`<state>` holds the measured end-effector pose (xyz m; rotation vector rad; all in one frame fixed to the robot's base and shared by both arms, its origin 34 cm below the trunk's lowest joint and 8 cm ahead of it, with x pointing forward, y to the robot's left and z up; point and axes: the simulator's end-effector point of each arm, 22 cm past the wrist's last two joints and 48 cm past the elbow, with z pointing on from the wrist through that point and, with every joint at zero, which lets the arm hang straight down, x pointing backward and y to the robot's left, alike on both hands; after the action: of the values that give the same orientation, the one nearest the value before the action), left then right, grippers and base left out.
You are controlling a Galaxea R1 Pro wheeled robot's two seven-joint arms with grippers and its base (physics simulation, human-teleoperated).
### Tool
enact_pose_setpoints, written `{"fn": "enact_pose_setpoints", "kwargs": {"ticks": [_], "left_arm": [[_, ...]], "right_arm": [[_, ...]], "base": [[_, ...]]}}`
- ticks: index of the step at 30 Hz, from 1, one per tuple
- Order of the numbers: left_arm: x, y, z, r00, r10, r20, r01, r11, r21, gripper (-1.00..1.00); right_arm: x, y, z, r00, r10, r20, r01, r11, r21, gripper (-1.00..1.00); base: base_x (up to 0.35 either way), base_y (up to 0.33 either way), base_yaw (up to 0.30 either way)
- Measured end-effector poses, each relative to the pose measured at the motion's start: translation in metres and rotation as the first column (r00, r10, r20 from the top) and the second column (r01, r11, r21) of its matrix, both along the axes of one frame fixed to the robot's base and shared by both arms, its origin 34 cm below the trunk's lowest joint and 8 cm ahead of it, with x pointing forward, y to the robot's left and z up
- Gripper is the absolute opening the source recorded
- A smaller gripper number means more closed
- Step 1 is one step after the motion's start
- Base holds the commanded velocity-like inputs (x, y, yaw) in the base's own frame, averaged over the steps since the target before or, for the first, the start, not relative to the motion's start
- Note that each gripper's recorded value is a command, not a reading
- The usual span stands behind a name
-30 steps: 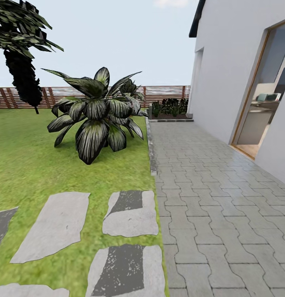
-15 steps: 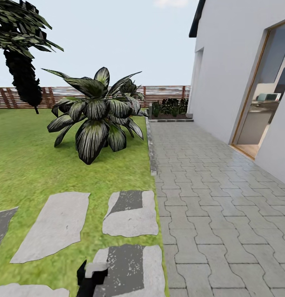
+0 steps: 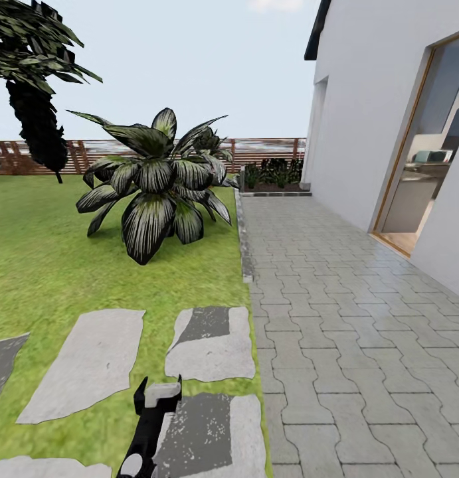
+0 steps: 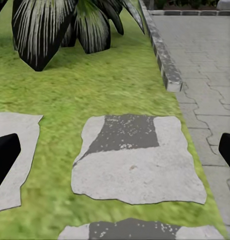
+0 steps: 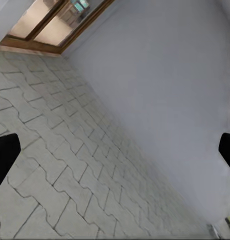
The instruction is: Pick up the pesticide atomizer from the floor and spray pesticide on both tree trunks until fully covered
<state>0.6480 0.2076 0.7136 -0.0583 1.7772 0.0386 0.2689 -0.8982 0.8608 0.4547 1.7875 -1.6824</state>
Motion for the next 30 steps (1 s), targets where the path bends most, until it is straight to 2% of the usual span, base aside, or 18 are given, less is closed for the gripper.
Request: {"fn": "enact_pose_setpoints", "kwargs": {"ticks": [5, 11, 24, 30], "left_arm": [[0.002, 0.001, 0.003, 1.0, 0.001, 0.007, -0.001, 1.0, 0.002, 1.0], [0.007, 0.001, 0.007, 1.0, 0.001, 0.015, -0.001, 1.0, 0.002, 1.0], [0.029, 0.001, 0.027, 0.999, 0.001, 0.054, -0.002, 1.0, 0.003, 1.0], [0.032, 0.008, 0.025, 0.998, 0.006, 0.061, -0.006, 1.0, 0.012, 1.0]], "right_arm": [[-0.006, -0.02, 0.04, 1.0, -0.02, 0.004, 0.02, 0.997, -0.073, 1.0], [-0.011, -0.034, 0.07, 1.0, -0.03, 0.003, 0.031, 0.992, -0.119, 1.0], [-0.013, -0.041, 0.088, 0.999, -0.035, 0.003, 0.035, 0.989, -0.147, 1.0], [-0.014, -0.045, 0.092, 0.999, -0.037, 0.003, 0.037, 0.986, -0.16, 1.0]], "base": [[0.0, 0.0, 0.0], [0.0, 0.0, 0.0], [0.0, 0.0, 0.0], [0.0, 0.0, 0.0]]}}
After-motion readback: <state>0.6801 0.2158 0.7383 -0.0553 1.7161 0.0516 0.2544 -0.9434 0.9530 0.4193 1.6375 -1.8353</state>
